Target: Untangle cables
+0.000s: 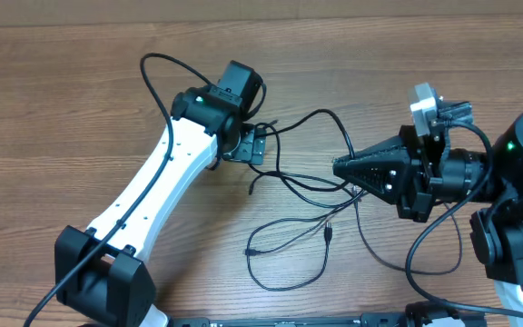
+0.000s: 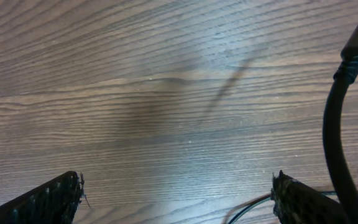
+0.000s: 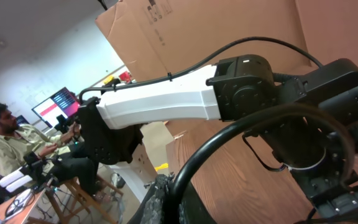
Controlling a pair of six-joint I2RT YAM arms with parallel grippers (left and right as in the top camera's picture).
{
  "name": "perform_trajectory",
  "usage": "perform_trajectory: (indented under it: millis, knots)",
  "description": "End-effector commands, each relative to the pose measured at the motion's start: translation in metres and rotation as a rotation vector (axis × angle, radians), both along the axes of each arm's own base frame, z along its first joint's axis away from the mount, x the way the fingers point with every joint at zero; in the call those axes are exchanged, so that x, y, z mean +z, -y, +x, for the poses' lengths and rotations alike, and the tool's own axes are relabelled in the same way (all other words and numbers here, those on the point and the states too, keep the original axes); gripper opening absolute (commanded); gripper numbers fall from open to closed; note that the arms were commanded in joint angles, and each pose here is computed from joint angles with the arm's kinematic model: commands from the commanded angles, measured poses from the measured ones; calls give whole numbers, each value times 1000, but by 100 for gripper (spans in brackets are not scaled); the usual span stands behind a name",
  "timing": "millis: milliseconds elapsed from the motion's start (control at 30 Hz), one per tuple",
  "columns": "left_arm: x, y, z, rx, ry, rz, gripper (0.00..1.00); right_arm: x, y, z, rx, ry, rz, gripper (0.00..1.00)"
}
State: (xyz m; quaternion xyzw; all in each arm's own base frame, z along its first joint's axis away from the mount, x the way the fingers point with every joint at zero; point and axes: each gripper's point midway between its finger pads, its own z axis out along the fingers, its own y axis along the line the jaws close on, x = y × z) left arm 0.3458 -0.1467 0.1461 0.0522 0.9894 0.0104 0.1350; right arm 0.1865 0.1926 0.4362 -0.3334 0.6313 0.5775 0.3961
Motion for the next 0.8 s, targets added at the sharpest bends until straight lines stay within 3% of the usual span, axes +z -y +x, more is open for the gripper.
perform_trajectory:
  millis: [0, 500, 767]
  knots:
    - [2, -17, 10, 49, 23, 34, 100, 15, 1, -11, 24, 45, 11, 4]
    - [7, -62, 24, 146, 70, 151, 100, 15, 1, -11, 24, 46, 11, 4]
    - [7, -93, 30, 232, 63, 151, 100, 15, 1, -11, 24, 46, 11, 4]
